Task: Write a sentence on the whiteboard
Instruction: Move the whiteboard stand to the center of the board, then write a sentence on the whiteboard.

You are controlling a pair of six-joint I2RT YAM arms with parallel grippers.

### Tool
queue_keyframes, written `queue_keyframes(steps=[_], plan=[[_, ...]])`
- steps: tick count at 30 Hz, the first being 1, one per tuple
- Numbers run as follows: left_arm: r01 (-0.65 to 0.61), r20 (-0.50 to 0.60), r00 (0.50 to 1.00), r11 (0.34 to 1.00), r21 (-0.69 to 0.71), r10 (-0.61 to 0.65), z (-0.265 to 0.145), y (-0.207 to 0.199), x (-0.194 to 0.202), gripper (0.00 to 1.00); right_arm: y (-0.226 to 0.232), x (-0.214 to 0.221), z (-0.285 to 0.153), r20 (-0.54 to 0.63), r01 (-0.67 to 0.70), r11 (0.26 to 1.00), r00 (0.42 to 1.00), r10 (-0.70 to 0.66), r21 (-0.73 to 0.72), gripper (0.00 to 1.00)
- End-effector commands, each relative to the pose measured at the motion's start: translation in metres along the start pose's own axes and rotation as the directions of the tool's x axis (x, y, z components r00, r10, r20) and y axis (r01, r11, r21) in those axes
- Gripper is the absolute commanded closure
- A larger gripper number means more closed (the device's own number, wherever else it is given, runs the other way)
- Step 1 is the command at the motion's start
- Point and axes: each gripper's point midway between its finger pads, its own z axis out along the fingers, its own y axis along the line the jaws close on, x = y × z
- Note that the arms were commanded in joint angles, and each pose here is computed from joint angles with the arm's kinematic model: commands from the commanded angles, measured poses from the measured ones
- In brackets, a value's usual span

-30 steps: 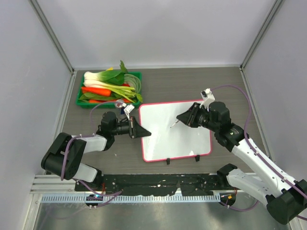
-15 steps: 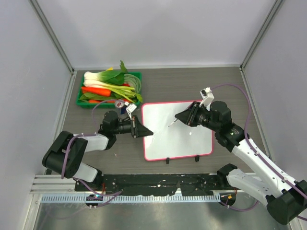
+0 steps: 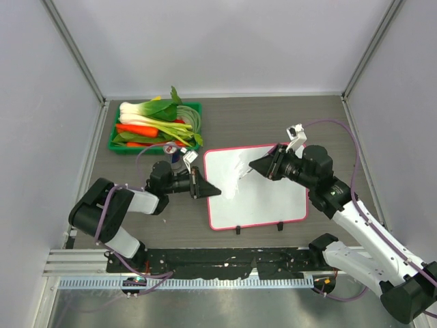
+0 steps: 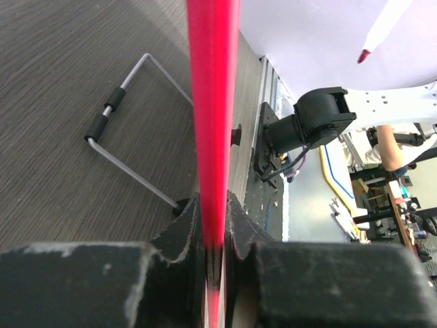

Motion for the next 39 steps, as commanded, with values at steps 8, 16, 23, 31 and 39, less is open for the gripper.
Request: queue_keyframes(steps=[8, 16, 23, 31, 39], plan=[[-0.064, 0.007, 0.998, 0.985, -0.159, 0.066, -0.01, 0.015, 0.006, 0.4, 0.023, -0.023, -0.006, 0.072, 0.05, 0.996, 0.996, -0.045, -0.071, 0.99], [-0.089, 0.091, 0.987, 0.923, -0.374, 0.132, -0.036, 0.017, -0.02, 0.13, 0.025, -0.026, -0.008, 0.083, 0.064, 0.995, 0.995, -0.058, -0.072, 0.99], [-0.008, 0.222, 0.96, 0.806, -0.592, 0.172, -0.08, 0.011, -0.049, 0.0, 0.025, -0.028, -0.01, 0.088, 0.086, 0.994, 0.993, -0.08, -0.069, 0.99], [0.116, 0.305, 0.947, 0.781, -0.613, 0.099, -0.098, -0.008, -0.054, 0.0, 0.02, -0.022, -0.01, 0.078, 0.107, 0.992, 0.992, -0.102, -0.066, 0.99], [0.149, 0.259, 0.966, 0.803, -0.577, 0.007, -0.083, -0.009, -0.049, 0.0, 0.017, -0.023, -0.019, 0.129, 0.081, 0.995, 0.989, -0.073, -0.052, 0.99]])
